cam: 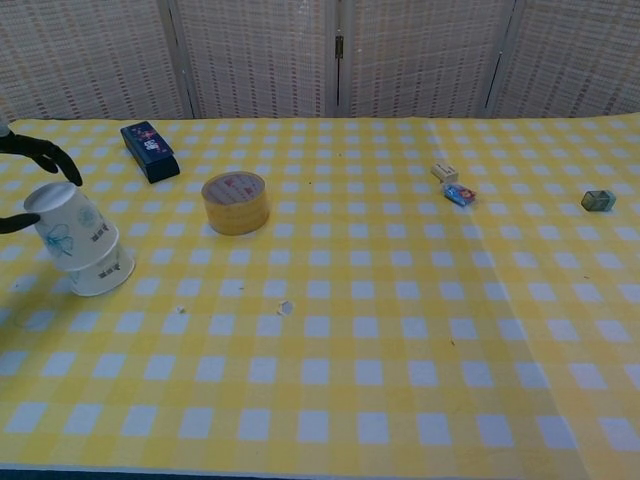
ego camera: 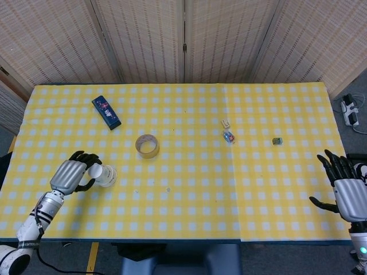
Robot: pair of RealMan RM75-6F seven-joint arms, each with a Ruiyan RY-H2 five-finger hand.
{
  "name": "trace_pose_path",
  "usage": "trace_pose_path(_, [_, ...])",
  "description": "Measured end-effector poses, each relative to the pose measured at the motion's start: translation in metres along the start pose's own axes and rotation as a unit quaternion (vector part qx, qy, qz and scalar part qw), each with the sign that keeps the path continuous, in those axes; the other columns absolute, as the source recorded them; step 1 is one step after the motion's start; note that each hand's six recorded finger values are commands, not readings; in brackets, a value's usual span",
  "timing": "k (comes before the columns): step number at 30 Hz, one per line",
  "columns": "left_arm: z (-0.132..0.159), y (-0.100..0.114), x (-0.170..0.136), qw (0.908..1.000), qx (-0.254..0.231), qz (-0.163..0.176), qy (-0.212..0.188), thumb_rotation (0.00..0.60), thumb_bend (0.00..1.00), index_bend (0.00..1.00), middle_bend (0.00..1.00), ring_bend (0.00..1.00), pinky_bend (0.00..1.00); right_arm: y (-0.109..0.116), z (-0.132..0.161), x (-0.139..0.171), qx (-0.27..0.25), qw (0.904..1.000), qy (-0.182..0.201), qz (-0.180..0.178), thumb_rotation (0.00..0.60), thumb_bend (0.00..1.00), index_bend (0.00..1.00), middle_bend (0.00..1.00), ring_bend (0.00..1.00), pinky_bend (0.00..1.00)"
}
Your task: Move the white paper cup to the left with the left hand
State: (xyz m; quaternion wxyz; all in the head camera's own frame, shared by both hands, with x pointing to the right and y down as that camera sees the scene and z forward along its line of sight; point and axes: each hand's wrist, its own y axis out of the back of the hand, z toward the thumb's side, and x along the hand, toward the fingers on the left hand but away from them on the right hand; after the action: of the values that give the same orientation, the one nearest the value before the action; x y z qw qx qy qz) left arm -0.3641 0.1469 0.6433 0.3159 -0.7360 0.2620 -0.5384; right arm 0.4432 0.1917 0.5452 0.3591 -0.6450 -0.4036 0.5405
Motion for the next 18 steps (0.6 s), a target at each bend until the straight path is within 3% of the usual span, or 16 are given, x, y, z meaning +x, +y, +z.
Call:
trace_pose_path(9, [0.002,0.006,-0.003,0.9996,0.028,0.003,-0.006,0.6,0.46,0.47,0.25,0.22,0.14,0.001,0.001,0.0,0.001,1.0,0.0,0.0,0.6,0.1,0.0,0.0,0.02,0.0])
trace_pose_path(18, [0.005,0.033,-0.015,0.9992,0.031,0.023,-0.012,0.6,0.46,0.46,0.25,0.21,0.13,0.004,0.002,0.001,0.001,1.0,0.001,-0.004,0.6,0.1,0.0,0.0,0.02,0.0])
